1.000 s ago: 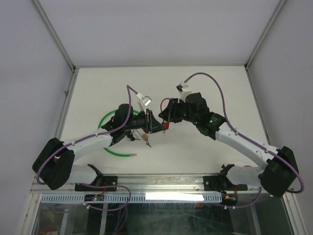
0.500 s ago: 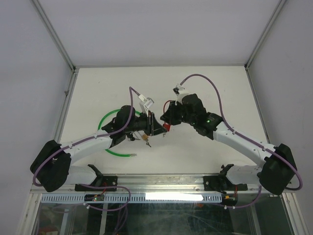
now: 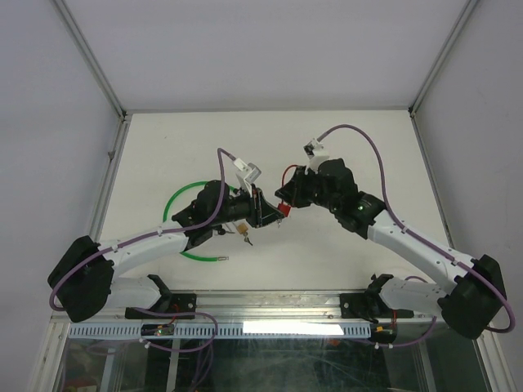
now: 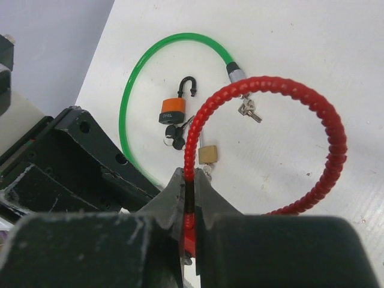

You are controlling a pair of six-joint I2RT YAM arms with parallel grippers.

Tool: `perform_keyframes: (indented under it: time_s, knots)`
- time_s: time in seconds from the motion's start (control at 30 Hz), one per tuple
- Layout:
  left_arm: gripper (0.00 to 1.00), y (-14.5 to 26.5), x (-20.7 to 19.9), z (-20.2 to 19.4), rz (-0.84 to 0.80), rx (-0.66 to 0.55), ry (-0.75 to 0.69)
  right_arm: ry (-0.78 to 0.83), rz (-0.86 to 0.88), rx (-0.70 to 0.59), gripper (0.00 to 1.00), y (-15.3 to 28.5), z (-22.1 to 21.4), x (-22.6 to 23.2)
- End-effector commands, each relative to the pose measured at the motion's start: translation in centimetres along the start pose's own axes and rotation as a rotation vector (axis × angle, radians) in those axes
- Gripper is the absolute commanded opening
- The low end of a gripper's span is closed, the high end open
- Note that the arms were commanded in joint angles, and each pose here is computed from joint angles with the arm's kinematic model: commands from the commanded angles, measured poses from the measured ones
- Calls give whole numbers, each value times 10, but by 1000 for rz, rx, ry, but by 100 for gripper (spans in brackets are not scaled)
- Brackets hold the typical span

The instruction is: Unlock with the key

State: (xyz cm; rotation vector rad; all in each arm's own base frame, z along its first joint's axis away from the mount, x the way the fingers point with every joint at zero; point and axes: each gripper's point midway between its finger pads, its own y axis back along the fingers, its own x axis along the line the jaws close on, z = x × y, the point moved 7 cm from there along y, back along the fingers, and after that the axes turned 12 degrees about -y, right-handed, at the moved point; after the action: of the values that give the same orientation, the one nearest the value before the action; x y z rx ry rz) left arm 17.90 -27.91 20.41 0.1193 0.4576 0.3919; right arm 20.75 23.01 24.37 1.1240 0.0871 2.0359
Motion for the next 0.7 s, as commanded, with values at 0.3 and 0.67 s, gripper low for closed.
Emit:
perform_keyframes:
  time_s: [0.3,0.67]
  knots:
    - [0,4,-15,3,-9,-1,45,27,281,-136,0,2,40,49]
    - [0,8,11,3,81,-118,92,46,223,-132,44,26,35,47]
